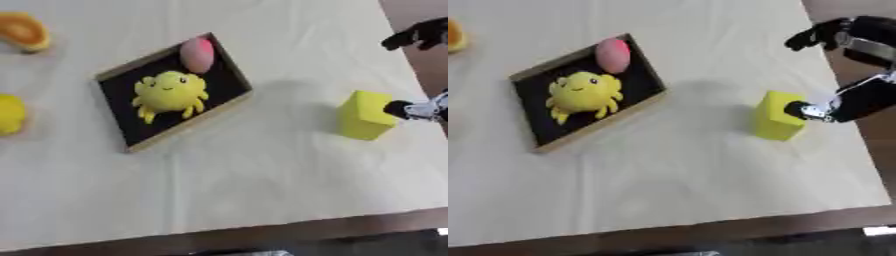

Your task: Pick up objects on the table and place them in the box.

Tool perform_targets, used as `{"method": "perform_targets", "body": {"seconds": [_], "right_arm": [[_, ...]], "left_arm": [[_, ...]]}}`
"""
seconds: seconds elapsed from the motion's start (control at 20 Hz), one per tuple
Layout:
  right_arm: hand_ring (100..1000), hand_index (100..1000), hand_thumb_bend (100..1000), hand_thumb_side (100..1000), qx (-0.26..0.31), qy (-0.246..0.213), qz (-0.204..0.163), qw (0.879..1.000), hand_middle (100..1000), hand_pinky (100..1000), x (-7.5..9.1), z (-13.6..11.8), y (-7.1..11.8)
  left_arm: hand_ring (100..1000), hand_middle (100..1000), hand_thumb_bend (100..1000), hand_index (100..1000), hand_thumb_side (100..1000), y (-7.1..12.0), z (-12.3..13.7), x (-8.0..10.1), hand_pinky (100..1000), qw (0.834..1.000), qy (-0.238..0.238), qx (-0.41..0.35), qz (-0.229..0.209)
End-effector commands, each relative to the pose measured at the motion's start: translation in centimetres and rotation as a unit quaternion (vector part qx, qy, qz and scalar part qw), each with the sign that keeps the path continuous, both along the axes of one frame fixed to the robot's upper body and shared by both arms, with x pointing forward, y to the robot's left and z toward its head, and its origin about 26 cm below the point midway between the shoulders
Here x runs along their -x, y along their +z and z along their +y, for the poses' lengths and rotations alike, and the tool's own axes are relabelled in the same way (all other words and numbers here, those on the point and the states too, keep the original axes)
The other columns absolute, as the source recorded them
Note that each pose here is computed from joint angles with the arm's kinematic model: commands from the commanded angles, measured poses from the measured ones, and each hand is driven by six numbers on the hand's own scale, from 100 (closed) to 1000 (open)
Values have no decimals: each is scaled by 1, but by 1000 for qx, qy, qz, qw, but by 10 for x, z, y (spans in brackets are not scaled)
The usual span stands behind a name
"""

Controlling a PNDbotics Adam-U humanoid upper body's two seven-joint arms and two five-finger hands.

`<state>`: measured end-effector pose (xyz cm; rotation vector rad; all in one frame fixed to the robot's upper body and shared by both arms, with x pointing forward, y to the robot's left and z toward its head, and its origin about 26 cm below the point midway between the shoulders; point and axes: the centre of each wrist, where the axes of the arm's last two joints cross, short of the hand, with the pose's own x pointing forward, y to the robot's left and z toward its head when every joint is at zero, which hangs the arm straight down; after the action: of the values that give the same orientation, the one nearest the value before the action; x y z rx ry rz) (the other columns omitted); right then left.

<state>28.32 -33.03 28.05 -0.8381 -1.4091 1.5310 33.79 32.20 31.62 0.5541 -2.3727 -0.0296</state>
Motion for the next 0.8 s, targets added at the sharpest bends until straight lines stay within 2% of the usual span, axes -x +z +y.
{"method": "perform_targets", "body": {"seconds": [0.05,0.8], "right_arm": [[917,934,466,428,21,-12,-10,1000,848,860,4,-1,10],[915,930,483,408,6,-37,50,998,846,859,-11,-7,-17]], "left_arm": [[925,891,435,993,619,13,5,5,841,1000,9,-12,-17],[926,888,430,991,620,13,1,5,840,1000,1,-8,-18]]}}
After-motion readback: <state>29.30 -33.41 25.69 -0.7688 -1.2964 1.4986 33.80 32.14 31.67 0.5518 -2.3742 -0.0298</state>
